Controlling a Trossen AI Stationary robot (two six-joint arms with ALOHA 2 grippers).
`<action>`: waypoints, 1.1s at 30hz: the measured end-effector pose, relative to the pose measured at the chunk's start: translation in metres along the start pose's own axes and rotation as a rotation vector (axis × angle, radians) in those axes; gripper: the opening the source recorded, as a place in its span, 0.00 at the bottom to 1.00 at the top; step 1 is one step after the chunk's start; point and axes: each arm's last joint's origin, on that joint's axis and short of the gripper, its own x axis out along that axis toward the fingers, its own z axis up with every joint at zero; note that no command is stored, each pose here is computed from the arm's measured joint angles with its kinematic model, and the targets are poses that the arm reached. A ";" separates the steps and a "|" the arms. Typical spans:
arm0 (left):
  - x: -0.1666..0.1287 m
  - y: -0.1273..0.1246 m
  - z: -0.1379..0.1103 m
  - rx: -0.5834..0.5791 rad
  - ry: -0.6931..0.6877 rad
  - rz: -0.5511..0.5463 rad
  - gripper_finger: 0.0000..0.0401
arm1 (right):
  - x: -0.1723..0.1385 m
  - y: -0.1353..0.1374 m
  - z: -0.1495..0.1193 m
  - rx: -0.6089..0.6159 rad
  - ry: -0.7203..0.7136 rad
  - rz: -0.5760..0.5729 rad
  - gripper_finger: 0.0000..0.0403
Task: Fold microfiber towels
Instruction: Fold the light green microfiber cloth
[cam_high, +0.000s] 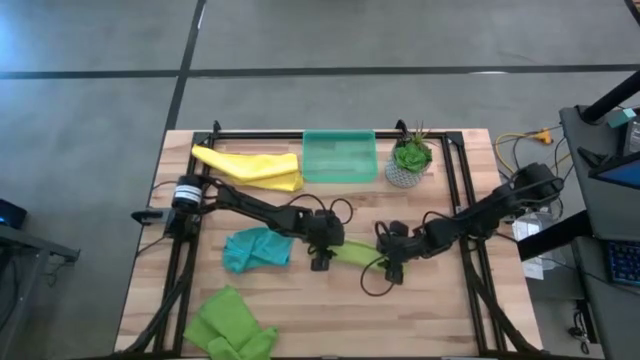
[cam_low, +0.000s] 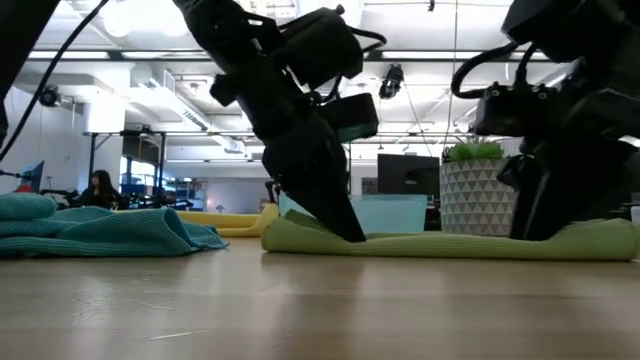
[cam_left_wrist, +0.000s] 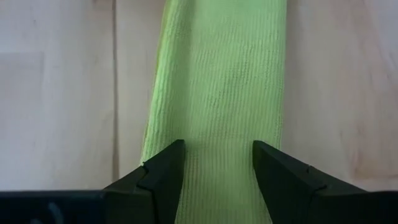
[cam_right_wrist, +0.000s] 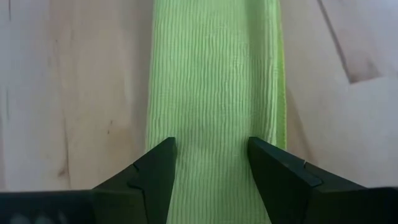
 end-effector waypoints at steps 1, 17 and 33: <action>-0.002 0.000 0.001 0.002 -0.007 0.003 0.44 | -0.001 0.002 -0.002 0.001 0.005 0.002 0.49; -0.011 0.006 0.001 0.030 0.020 0.014 0.44 | -0.019 0.019 -0.020 0.038 0.051 0.030 0.48; -0.012 0.008 -0.007 0.056 0.109 0.037 0.44 | -0.027 0.034 -0.034 0.087 0.082 0.069 0.48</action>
